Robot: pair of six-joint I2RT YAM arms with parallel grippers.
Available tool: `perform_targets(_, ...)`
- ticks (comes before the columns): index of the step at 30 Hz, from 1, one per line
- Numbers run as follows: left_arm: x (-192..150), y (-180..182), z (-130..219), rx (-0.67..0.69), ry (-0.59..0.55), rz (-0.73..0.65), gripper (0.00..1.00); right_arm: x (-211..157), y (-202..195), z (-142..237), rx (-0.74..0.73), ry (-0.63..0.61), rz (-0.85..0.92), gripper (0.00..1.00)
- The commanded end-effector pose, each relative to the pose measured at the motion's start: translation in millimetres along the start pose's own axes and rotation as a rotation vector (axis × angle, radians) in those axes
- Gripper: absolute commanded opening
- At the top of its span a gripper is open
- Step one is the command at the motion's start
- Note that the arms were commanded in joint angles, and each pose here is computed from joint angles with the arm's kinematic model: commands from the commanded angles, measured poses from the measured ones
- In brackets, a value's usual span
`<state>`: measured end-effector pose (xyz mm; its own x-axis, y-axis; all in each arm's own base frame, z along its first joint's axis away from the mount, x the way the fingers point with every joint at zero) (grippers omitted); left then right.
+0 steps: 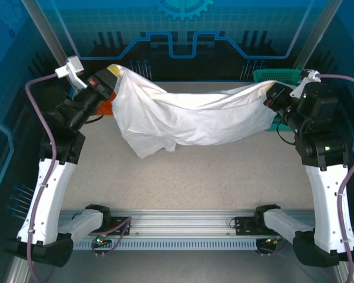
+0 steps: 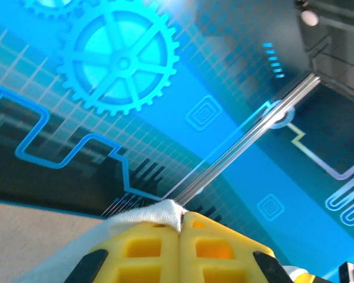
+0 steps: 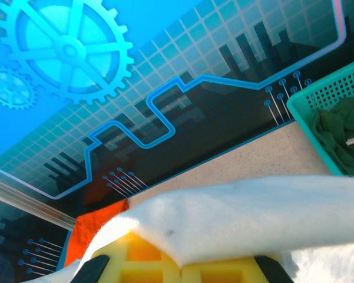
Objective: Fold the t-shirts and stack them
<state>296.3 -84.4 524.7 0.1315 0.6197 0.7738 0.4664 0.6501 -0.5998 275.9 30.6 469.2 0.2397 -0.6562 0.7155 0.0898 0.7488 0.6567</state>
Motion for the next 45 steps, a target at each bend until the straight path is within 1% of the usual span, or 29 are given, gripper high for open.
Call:
perform_targets(1, 34, -34, 14, -0.082, -0.105, -0.063, 0.01, 19, 15, 8, 0.042, -0.08, -0.019, 0.0)
perform_targets(3, 32, -30, 12, -0.064, -0.097, -0.054, 0.01, 15, 12, 0, 0.02, -0.06, -0.016, 0.0)
perform_targets(5, 28, -22, 12, -0.025, -0.081, -0.018, 0.0, 9, 7, -6, -0.006, -0.031, -0.018, 0.0)
perform_targets(8, 5, -1, 22, 0.053, -0.037, 0.066, 0.0, -9, -4, -11, -0.066, 0.031, -0.018, 0.0)
perform_targets(10, -23, 23, 35, 0.142, 0.018, 0.118, 0.0, -33, -22, -13, -0.127, 0.096, -0.021, 0.0)
perform_targets(12, -58, 57, 57, 0.289, 0.08, 0.17, 0.0, -68, -46, -12, -0.207, 0.172, -0.028, 0.0)
perform_targets(14, -85, 85, 83, 0.439, 0.123, 0.195, 0.0, -101, -72, -8, -0.278, 0.24, -0.042, 0.0)
perform_targets(15, -94, 95, 97, 0.506, 0.133, 0.202, 0.0, -115, -86, -2, -0.329, 0.269, -0.054, 0.0)
perform_targets(18, -98, 98, 111, 0.552, 0.144, 0.173, 0.0, -143, -108, 9, -0.406, 0.328, -0.041, 0.0)
perform_targets(21, -90, 99, 101, 0.549, 0.128, 0.161, 0.0, -141, -107, 7, -0.408, 0.3, 0.002, 0.0)
perform_targets(23, -87, 111, 87, 0.6, 0.133, 0.18, 0.0, -131, -102, -7, -0.426, 0.26, 0.043, 0.0)
perform_targets(25, -92, 131, 63, 0.662, 0.163, 0.223, 0.0, -121, -97, -33, -0.478, 0.249, 0.116, 0.0)
perform_targets(27, -102, 158, 30, 0.718, 0.215, 0.269, 0.0, -118, -99, -71, -0.561, 0.295, 0.162, 0.01)
perform_targets(28, -108, 172, 17, 0.746, 0.245, 0.289, 0.01, -120, -104, -88, -0.595, 0.331, 0.165, 0.03)
perform_targets(29, -117, 190, 4, 0.795, 0.286, 0.319, 0.13, -126, -113, -110, -0.629, 0.381, 0.156, 0.07)
perform_targets(30, -129, 208, -9, 0.83, 0.336, 0.353, 0.26, -134, -122, -131, -0.646, 0.445, 0.132, 0.17)
perform_targets(31, -139, 222, -19, 0.848, 0.388, 0.393, 0.41, -142, -133, -149, -0.662, 0.507, 0.101, 0.36)
perform_targets(32, -150, 237, -25, 0.879, 0.454, 0.425, 0.59, -150, -145, -162, -0.685, 0.561, 0.074, 0.52)
perform_targets(33, -161, 249, -28, 0.914, 0.522, 0.432, 0.69, -157, -157, -171, -0.713, 0.619, 0.037, 0.61)
perform_targets(34, -168, 255, -28, 0.932, 0.572, 0.418, 0.75, -162, -164, -175, -0.732, 0.666, 0.007, 0.66)
perform_targets(35, -173, 260, -25, 0.951, 0.614, 0.391, 0.79, -163, -167, -175, -0.741, 0.692, -0.005, 0.73)
perform_targets(37, -178, 263, -7, 0.988, 0.639, 0.338, 0.81, -162, -166, -170, -0.71, 0.682, 0.016, 0.87)
perform_targets(38, -181, 262, 8, 1.012, 0.638, 0.315, 0.83, -163, -165, -162, -0.687, 0.673, 0.018, 0.89)
perform_targets(40, -191, 257, 36, 1.028, 0.653, 0.294, 0.84, -170, -169, -144, -0.653, 0.668, 0.015, 0.89)
perform_targets(41, -199, 254, 52, 1.028, 0.676, 0.289, 0.82, -179, -175, -131, -0.641, 0.677, 0.005, 0.88)
perform_targets(43, -224, 245, 82, 1.013, 0.749, 0.322, 0.74, -202, -194, -104, -0.664, 0.712, -0.023, 0.87)
perform_targets(45, -253, 231, 108, 0.97, 0.846, 0.356, 0.65, -224, -215, -77, -0.702, 0.743, -0.063, 0.84)
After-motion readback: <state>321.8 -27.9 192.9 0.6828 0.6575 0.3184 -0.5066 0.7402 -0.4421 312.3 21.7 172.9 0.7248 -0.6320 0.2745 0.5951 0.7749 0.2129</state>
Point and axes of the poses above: each hand's point on the last joint's axis, 136 mm out from that joint toward the fingers, its own z axis back along the fingers, its own y axis along the line the jaws close on, x = y × z, the point moved 2 cm from there along z, back along the fingers, and after that the axes turned 7 degrees about -z, right-handed, at the moved point
